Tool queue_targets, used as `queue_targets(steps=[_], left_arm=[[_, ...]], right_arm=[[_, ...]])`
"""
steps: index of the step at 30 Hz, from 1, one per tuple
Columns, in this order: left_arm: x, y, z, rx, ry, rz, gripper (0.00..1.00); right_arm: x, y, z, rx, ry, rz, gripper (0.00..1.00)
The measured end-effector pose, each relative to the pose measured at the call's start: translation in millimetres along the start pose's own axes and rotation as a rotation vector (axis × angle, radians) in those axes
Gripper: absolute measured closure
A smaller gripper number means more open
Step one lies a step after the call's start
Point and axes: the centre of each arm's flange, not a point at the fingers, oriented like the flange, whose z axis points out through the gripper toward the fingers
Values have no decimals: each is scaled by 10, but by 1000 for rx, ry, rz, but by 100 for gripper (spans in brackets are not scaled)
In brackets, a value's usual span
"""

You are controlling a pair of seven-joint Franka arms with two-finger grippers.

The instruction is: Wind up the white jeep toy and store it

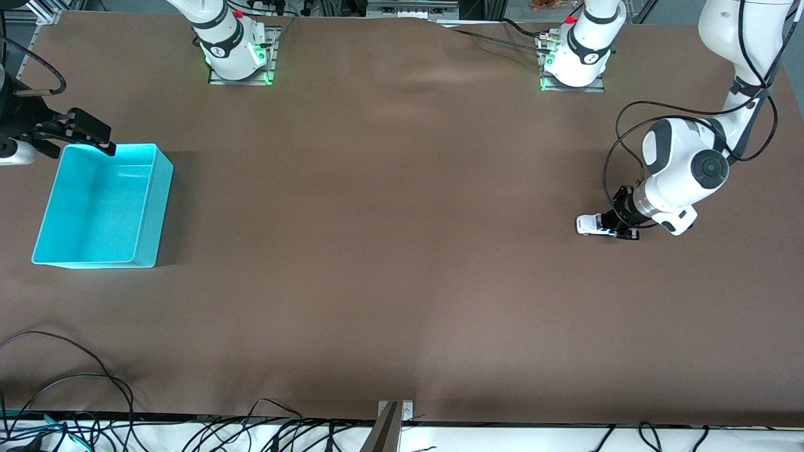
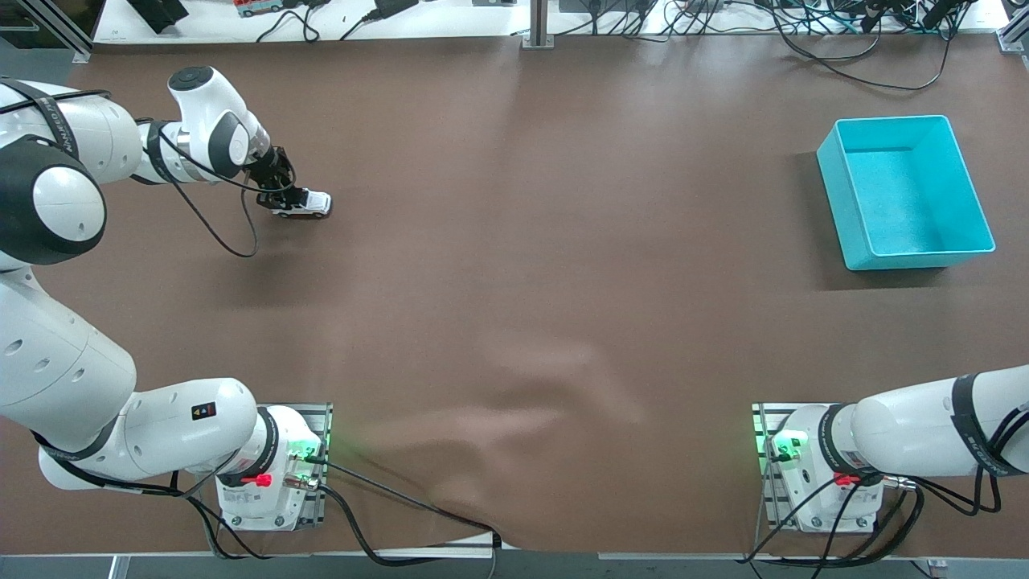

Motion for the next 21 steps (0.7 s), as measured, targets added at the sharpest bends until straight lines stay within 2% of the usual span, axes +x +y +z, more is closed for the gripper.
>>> queue_targets(steps=[21], left_arm=[[689, -67, 5, -41, 73, -10, 52]], right_arm=[[0, 0, 0, 0, 0, 0, 0]])
